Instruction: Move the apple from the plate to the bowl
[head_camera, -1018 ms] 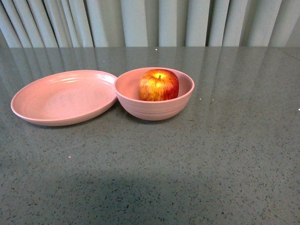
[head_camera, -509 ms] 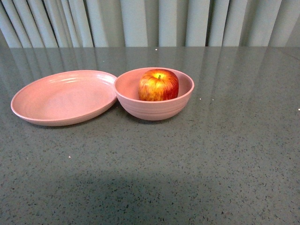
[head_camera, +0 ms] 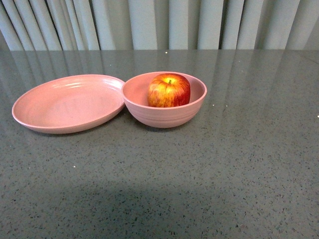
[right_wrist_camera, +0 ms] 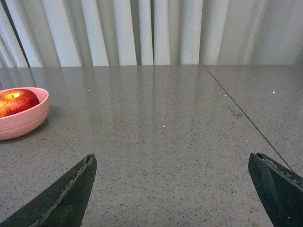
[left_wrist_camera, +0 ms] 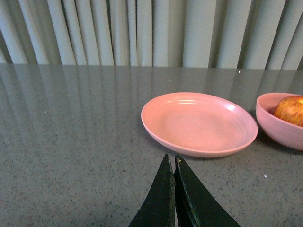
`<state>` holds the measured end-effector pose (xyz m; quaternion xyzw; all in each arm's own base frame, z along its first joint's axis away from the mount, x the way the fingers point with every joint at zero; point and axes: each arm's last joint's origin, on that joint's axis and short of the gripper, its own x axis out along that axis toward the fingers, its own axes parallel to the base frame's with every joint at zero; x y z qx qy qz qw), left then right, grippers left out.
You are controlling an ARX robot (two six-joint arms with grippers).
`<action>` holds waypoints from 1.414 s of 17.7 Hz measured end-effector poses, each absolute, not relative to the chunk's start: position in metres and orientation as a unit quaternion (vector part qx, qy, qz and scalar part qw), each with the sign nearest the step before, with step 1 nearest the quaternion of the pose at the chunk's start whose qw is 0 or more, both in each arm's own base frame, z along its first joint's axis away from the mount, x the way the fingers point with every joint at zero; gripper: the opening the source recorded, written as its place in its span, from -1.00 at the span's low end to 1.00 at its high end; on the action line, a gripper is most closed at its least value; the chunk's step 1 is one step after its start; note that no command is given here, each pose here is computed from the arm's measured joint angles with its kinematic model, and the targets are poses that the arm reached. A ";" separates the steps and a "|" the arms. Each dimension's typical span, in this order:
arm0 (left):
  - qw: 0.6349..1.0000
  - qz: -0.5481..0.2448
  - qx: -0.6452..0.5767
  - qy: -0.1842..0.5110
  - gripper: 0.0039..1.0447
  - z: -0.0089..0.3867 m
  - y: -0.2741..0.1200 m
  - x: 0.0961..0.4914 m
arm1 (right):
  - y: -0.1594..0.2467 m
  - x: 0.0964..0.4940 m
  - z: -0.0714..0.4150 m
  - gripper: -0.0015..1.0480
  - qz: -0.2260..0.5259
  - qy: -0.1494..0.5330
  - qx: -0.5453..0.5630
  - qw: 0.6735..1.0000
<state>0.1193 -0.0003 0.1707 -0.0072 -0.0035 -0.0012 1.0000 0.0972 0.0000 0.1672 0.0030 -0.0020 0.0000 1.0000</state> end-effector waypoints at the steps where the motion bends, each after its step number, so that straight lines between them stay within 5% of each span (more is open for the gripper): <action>1: 1.000 -0.001 -0.007 -0.006 -0.98 0.171 0.000 0.118 | 0.000 0.097 0.167 0.87 0.000 -0.002 0.003 1.000; 25: 1.000 -0.002 -0.007 -0.001 -0.94 0.168 0.000 0.097 | 0.000 0.097 0.167 0.87 0.000 -0.002 0.003 1.000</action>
